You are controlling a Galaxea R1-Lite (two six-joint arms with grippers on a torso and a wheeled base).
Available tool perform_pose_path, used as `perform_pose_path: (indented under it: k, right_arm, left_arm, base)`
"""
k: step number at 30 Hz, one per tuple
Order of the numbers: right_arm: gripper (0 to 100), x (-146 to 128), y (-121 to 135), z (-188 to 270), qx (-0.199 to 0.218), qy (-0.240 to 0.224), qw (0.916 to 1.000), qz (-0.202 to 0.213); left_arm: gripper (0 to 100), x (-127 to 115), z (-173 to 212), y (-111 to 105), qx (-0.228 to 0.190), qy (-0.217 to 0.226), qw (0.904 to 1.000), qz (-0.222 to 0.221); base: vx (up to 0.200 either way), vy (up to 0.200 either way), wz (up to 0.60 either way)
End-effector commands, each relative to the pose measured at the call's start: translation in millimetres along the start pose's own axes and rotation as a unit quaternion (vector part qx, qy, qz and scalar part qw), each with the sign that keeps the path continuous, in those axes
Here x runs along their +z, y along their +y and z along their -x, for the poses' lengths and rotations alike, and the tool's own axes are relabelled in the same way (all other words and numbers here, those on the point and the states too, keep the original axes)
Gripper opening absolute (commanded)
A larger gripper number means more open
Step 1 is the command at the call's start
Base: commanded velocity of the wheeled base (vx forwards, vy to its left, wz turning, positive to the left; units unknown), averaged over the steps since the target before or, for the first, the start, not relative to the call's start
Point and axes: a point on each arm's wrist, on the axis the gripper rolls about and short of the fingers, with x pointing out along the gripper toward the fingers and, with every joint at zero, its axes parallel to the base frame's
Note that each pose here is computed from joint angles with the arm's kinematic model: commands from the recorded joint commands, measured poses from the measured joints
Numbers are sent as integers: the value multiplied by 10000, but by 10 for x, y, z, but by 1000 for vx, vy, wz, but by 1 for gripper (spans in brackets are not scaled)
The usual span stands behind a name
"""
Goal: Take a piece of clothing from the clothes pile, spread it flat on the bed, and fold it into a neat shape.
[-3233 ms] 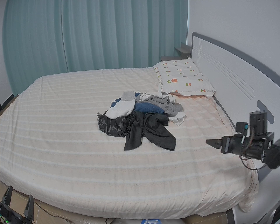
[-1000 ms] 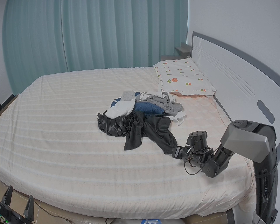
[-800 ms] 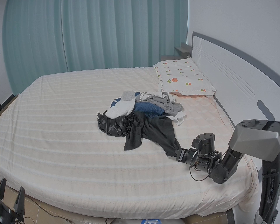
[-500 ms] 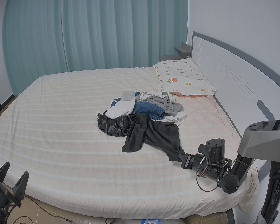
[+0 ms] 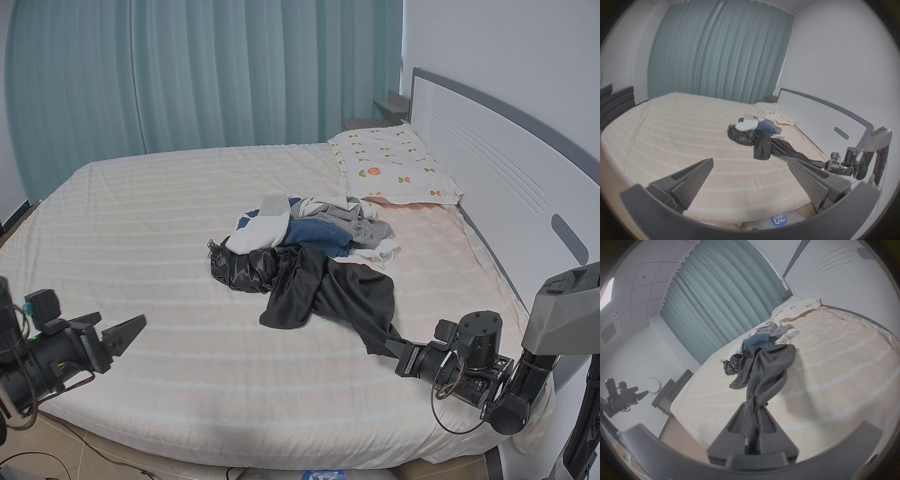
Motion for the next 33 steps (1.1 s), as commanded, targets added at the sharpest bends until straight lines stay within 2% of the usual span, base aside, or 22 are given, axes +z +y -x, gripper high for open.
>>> perform_pose_path:
  k: [1,6,8,9,12,14,20,23,27,33]
  right_arm:
    - [0,-53,164,265,428,-108,9990,54]
    - [0,-47,158,269,416,-115,9991,42]
    - [0,-44,160,271,420,-122,9990,41]
    - [0,-39,153,270,407,-129,9991,37]
    - [0,-32,137,271,379,-138,9992,13]
    - [0,-26,137,261,375,-158,9992,-22]
    - [0,-19,127,260,359,-166,9991,-128]
    - [0,-23,128,267,360,-156,9992,-125]
    - [0,-12,129,280,363,-173,9991,-129]
    - [0,-14,127,287,359,-166,9991,-128]
  left_arm:
    - [100,-693,-2133,-608,-163,1563,9850,709]
    - [100,-959,-2583,-701,-152,1731,9827,636]
    - [100,-974,-2616,-705,-152,1731,9827,636]
    - [100,-1065,-2758,-735,-160,1757,9823,625]
    - [100,-1143,-2936,-771,-149,1701,9833,622]
    - [100,-1160,-3006,-780,-105,1631,9846,627]
    - [100,-1203,-3216,-815,-19,1476,9832,1079]
    - [100,-1237,-3296,-820,74,1470,9832,1076]
    - [100,-1240,-3465,-832,304,1199,9863,1096]
    - [100,-1202,-3443,-850,386,1204,9861,1077]
  base:
    - [0,0,0]
    - [0,0,0]
    - [0,0,0]
    - [0,0,0]
    - [0,0,0]
    - [0,0,0]
    - [0,0,0]
    - [0,0,0]
    - [0,0,0]
    - [0,0,0]
